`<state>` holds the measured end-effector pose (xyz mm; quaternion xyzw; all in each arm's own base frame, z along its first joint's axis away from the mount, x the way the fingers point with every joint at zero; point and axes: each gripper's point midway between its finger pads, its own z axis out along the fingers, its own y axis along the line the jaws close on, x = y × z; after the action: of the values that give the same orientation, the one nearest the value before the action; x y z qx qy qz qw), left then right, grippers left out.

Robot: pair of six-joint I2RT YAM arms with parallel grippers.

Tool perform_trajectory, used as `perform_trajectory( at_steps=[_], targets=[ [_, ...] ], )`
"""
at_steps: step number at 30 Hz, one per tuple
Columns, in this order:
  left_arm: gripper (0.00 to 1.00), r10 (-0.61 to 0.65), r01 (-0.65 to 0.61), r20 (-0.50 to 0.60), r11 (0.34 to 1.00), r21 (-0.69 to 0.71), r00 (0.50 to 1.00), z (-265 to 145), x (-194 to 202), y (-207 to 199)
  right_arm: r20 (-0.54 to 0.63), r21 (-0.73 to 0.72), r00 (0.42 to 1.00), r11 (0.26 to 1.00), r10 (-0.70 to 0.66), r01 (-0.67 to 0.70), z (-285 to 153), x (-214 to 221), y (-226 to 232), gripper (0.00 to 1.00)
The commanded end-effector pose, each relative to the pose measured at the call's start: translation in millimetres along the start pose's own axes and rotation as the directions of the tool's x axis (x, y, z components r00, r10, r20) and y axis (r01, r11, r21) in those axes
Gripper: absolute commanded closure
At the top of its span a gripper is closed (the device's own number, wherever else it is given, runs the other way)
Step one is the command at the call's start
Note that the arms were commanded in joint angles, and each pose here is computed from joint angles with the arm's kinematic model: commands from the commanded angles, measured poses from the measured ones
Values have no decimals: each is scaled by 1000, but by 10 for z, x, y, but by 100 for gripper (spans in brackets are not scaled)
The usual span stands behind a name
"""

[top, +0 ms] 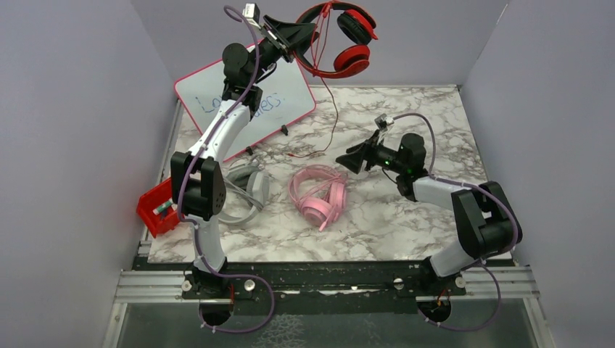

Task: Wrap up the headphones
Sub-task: Wrap the headphones cable around the headphones.

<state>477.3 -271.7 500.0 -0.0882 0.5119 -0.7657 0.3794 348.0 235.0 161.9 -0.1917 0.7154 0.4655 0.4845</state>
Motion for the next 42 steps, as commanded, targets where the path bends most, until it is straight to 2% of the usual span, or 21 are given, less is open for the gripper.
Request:
perform_trajectory(
  at_steps=[1, 7, 17, 21, 23, 26, 28, 35, 39, 42],
  targets=[
    [100, 42, -42, 7, 992, 115, 999, -17, 44, -649, 103, -156, 989, 980, -105, 120, 113, -224, 240, 23],
    [100, 35, -36, 11, 993, 111, 999, -27, 44, -641, 137, -172, 988, 981, -65, 88, 361, -207, 151, 25],
    [100, 34, -34, 5, 992, 120, 999, -22, 50, -687, 184, -263, 983, 962, -21, 70, 764, -142, 262, 30],
    [100, 25, -25, 0, 993, 118, 1000, -24, 64, -677, 181, -245, 983, 969, 15, 30, 815, -81, 198, 36],
    [100, 15, -14, -8, 993, 117, 1000, -34, 85, -688, 188, -212, 982, 977, 23, 18, 817, -61, 117, 50],
    [100, -17, 22, -39, 993, 120, 999, -66, 163, -759, 198, -166, 980, 986, 26, 7, 821, -122, -59, 83],
    [100, -30, 39, -71, 991, 130, 997, -90, 235, -858, 207, -135, 978, 991, 37, -8, 805, -204, -241, 99],
    [100, -20, 43, -189, 992, 118, 982, -280, 654, -1029, 238, -45, 971, 999, 35, -24, 609, -689, -911, 100],
    [100, -5, 33, -267, 995, 99, 964, -343, 938, -933, 195, -92, 981, 996, -2, 20, 671, -875, -967, 100],
    [100, 25, 6, -366, 997, 83, 930, -424, 1195, -804, 166, -90, 985, 994, -45, 60, 701, -993, -999, 100]
  ],
)
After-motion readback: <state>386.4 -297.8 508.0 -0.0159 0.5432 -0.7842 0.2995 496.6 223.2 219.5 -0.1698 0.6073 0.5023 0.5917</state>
